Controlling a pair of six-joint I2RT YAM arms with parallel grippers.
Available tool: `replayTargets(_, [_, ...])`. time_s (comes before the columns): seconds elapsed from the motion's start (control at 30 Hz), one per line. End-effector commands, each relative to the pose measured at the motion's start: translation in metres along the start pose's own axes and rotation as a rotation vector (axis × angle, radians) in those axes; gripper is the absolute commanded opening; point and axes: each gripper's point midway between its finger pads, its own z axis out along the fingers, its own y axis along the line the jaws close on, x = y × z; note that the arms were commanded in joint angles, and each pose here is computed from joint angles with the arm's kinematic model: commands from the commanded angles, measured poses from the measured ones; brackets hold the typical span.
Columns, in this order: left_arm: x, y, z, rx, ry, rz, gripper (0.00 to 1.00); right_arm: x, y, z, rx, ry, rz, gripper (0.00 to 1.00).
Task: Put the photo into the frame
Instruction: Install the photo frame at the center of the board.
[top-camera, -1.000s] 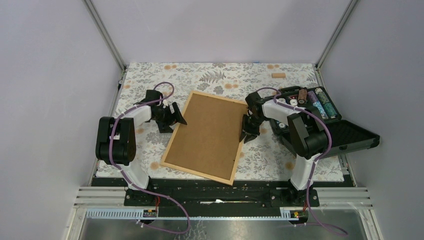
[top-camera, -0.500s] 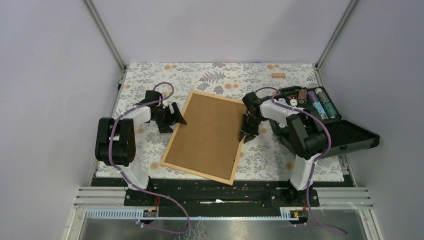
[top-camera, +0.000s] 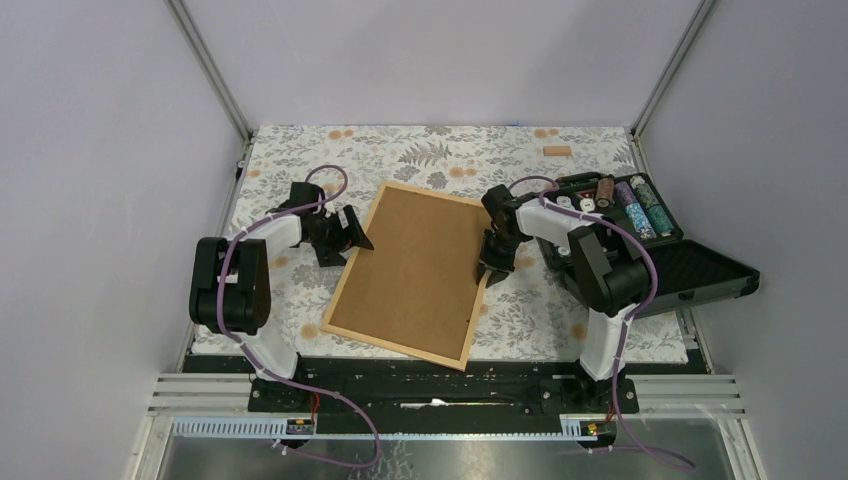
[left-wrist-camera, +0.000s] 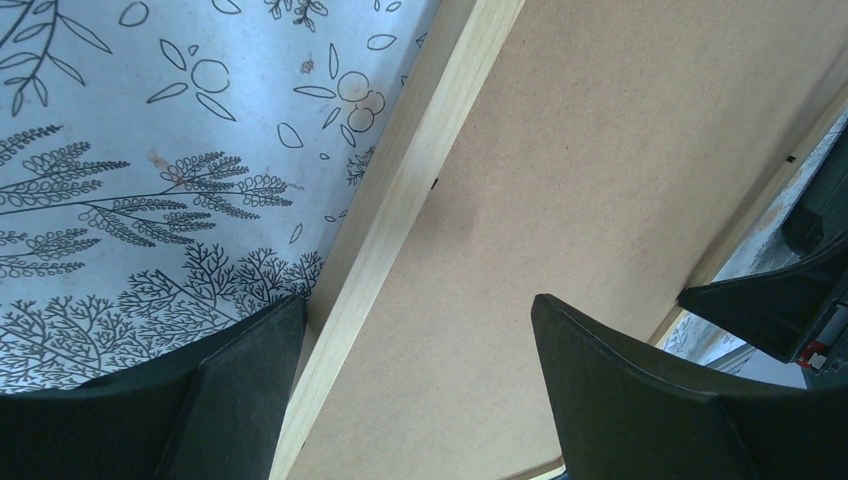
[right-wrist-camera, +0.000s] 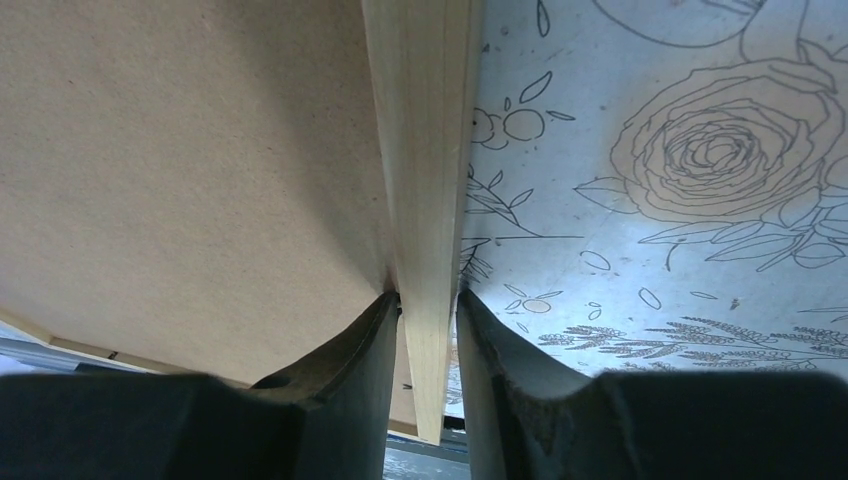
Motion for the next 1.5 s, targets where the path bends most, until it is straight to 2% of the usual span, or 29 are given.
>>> replayTargets(0.0, [0.02,0.005,0.004,-0.002,0.052,-0.01,0.89,-0.029,-0.005,0.042,0.053,-0.127,-0.064,0.38])
replayTargets(0.1, [0.019,0.004,0.002,-0.002,0.043,-0.006,0.89,-0.04,0.046,0.002,-0.141,-0.162,-0.127,0.44])
replayTargets(0.2, [0.019,0.004,0.0,-0.003,0.034,-0.003,0.89,-0.049,0.071,-0.044,-0.246,-0.222,-0.148,0.57])
replayTargets(0.3, [0.018,0.003,-0.002,-0.002,0.027,-0.001,0.89,-0.061,0.054,-0.067,-0.218,-0.273,-0.137,0.59])
replayTargets(0.43, [0.017,0.003,-0.002,-0.002,0.028,-0.001,0.89,-0.086,0.016,-0.072,-0.157,-0.307,-0.088,0.58])
replayTargets(0.53, [0.018,0.005,0.0,-0.01,0.032,-0.003,0.89,-0.109,0.01,-0.077,-0.168,-0.327,-0.084,0.56])
replayTargets(0.63, [0.017,0.008,0.001,-0.018,0.037,-0.008,0.89,-0.135,0.014,-0.077,-0.161,-0.338,-0.106,0.53])
replayTargets(0.8, [0.016,0.014,0.003,-0.033,0.042,-0.02,0.88,-0.165,0.013,-0.066,-0.107,-0.319,-0.124,0.39])
replayTargets(1.13, [0.017,0.014,0.005,-0.028,0.051,-0.024,0.88,-0.15,0.012,-0.036,-0.138,-0.201,-0.114,0.38])
replayTargets(1.47, [0.017,0.012,0.004,-0.02,0.047,-0.023,0.88,-0.148,0.008,-0.016,-0.13,-0.172,-0.102,0.37])
